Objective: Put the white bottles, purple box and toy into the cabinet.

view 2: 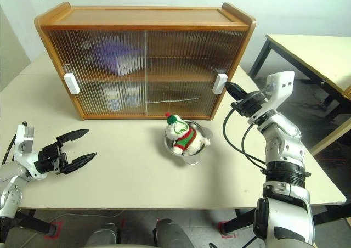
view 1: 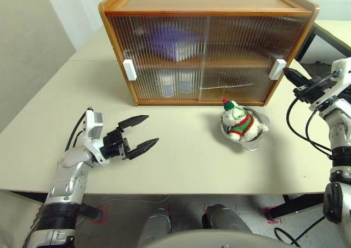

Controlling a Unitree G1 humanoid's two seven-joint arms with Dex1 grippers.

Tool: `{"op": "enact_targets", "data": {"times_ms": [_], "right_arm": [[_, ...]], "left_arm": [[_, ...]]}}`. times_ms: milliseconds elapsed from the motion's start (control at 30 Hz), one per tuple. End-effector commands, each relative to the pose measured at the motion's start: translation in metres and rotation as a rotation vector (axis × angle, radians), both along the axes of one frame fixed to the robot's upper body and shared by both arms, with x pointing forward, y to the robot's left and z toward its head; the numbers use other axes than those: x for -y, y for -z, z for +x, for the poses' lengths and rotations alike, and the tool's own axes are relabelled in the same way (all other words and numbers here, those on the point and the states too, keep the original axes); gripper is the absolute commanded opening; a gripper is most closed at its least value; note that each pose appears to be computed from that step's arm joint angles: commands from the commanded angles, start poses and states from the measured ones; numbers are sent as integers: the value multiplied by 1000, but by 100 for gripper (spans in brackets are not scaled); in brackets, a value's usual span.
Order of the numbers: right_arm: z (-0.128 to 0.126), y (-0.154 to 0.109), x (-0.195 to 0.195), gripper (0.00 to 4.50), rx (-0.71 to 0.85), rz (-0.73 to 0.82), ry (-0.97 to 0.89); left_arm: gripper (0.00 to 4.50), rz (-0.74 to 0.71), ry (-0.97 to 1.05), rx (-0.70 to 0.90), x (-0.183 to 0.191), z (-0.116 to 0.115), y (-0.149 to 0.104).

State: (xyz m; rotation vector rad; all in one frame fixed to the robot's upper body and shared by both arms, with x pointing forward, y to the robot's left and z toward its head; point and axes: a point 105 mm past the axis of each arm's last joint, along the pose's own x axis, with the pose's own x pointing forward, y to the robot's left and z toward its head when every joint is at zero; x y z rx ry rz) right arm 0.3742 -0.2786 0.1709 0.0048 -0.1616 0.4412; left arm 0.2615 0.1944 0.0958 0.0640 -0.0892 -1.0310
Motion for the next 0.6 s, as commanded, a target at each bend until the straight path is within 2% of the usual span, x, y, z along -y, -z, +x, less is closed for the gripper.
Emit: {"op": "enact_targets", "data": {"times_ms": [33, 600], "right_arm": [[5, -3, -13, 2, 3, -6, -30], [13, 9, 2, 2, -43, -76, 76]], "left_arm": [[450, 14, -7, 16, -1, 1, -1], [450, 38, -1, 10, 2, 3, 4]]}}
